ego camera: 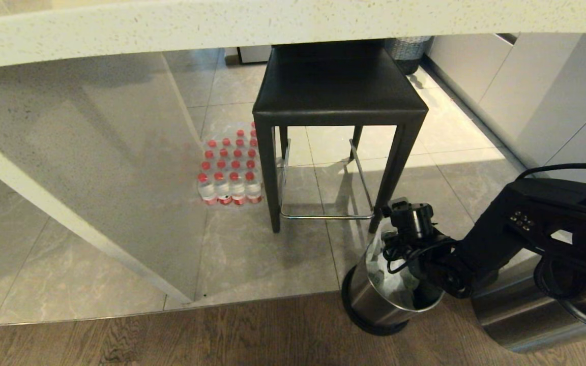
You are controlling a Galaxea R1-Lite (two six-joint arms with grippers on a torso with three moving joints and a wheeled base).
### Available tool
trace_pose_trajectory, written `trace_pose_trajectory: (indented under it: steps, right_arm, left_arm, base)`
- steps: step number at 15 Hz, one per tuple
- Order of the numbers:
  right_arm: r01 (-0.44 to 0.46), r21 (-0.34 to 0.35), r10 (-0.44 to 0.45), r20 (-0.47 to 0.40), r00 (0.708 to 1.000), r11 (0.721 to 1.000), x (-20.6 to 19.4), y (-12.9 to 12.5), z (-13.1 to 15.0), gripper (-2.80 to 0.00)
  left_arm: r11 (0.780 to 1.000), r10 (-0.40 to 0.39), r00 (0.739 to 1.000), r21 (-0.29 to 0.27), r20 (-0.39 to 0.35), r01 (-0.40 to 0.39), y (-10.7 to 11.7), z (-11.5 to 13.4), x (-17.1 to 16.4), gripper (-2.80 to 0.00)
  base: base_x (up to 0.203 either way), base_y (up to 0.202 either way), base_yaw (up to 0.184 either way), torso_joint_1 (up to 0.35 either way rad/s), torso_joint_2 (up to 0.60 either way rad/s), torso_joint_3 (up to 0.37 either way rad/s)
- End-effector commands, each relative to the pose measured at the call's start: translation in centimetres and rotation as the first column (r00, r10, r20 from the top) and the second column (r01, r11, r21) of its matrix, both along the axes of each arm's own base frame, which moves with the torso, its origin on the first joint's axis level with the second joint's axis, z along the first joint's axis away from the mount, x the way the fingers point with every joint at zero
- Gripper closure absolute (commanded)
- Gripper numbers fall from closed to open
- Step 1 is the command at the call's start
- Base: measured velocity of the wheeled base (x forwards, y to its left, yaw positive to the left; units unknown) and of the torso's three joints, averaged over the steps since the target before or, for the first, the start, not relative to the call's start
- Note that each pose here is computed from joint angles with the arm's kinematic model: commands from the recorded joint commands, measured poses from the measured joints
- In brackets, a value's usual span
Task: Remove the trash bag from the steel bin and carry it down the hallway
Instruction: Pick up the trash bag
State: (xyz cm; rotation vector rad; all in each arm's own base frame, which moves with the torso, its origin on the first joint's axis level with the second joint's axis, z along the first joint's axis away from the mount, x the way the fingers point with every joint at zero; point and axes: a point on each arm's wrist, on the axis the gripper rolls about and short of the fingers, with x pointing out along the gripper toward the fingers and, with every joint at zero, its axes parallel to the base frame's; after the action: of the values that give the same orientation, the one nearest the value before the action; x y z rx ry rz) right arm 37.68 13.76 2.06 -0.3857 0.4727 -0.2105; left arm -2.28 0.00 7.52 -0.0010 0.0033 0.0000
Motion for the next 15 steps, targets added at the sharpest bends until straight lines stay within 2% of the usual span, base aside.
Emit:
trace_pose_trajectory:
  steps: [1, 3, 4, 10, 15]
  right_arm:
    - [0.000, -0.003, 0.000, 0.001, 1.000, 1.000, 0.0, 0.1, -0.1, 0.00]
    - [-0.002, 0.000, 0.002, 0.001, 1.000, 1.000, 0.0, 0.1, -0.2, 0.00]
    - [-0.005, 0.003, 0.005, 0.005, 1.000, 1.000, 0.1, 0.1, -0.1, -2.80]
    - [0.010, 0.021, -0.010, 0.030, 1.000, 1.000, 0.6, -0.4, -0.4, -2.80]
    - [0.010, 0.049, -0.013, 0.066, 0.998, 0.999, 2.7, -1.0, -0.7, -2.80]
  left_arm:
    - [1.000, 0.000, 1.000, -0.001, 0.000, 0.000, 0.0, 0.0, 0.0, 0.00]
    - [1.000, 0.000, 1.000, -0.001, 0.000, 0.000, 0.0, 0.0, 0.0, 0.00]
    - [1.000, 0.000, 1.000, -0.001, 0.000, 0.000, 0.0, 0.0, 0.0, 0.00]
    - [1.000, 0.000, 1.000, -0.001, 0.000, 0.000, 0.0, 0.0, 0.0, 0.00]
    - [1.000, 0.000, 1.000, -0.001, 0.000, 0.000, 0.0, 0.0, 0.0, 0.00]
  base:
    - [0.000, 0.000, 0.000, 0.000, 0.00, 0.000]
    - [0.000, 0.000, 0.000, 0.000, 0.00, 0.000]
    - [0.000, 0.000, 0.000, 0.000, 0.00, 0.000]
    - [0.000, 0.000, 0.000, 0.000, 0.00, 0.000]
    - [0.000, 0.000, 0.000, 0.000, 0.00, 0.000]
